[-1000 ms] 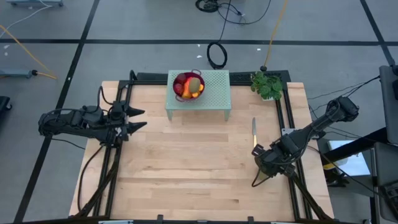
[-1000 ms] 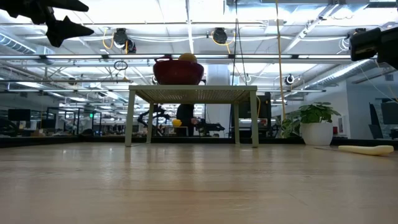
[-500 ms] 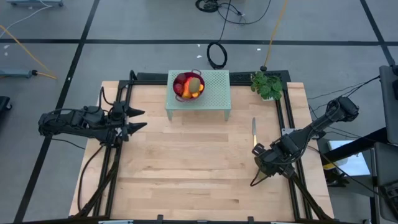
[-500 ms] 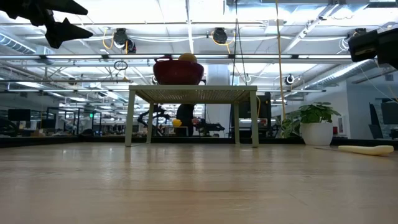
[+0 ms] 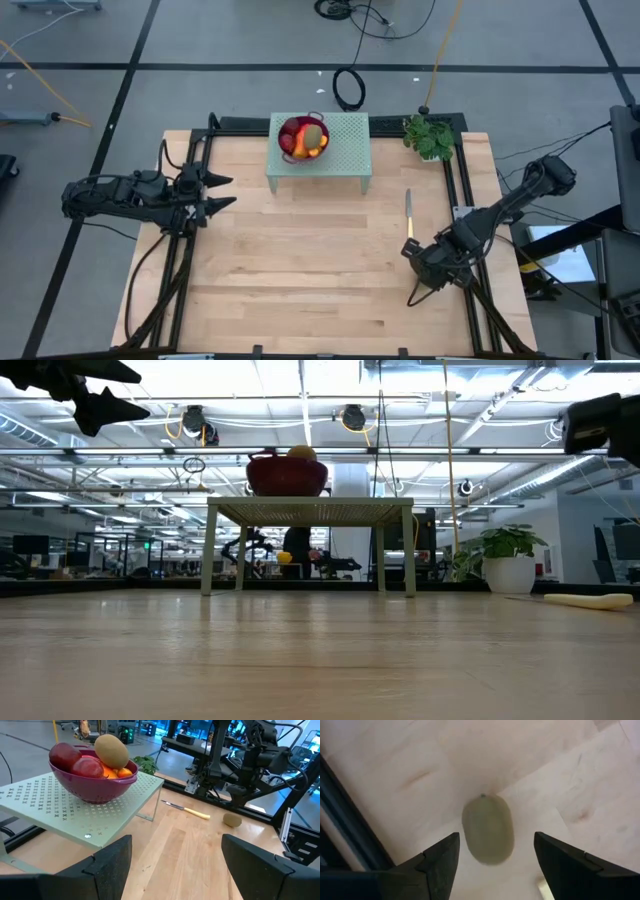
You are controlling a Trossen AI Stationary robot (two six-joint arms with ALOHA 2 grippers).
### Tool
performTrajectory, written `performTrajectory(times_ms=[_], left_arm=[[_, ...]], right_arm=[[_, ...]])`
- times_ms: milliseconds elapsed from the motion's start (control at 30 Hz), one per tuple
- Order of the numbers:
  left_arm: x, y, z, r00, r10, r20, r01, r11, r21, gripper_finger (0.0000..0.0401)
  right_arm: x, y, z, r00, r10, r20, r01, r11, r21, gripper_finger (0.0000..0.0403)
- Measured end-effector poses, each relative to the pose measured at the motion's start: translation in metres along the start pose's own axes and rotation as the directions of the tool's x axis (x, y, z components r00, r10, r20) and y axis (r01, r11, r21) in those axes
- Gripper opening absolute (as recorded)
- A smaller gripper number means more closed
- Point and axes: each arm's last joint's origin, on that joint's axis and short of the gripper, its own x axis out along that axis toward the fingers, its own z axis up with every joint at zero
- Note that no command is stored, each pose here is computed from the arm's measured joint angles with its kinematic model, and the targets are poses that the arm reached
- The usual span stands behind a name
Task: Pick & Place Fruit
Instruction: Put the kiwi into the violet strainer bowl on the shelf
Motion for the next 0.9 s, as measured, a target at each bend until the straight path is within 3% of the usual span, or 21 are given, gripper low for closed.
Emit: performTrajectory(times_ms=[900], left_arm=[[0.0, -0.002, 0.0, 0.999, -0.051, -0.016, 0.051, 0.999, -0.003, 0.0308]], right_arm=[[0.043, 0.003, -0.011, 1.0, -0.003, 0.028, 0.003, 1.0, -0.016, 0.0251]])
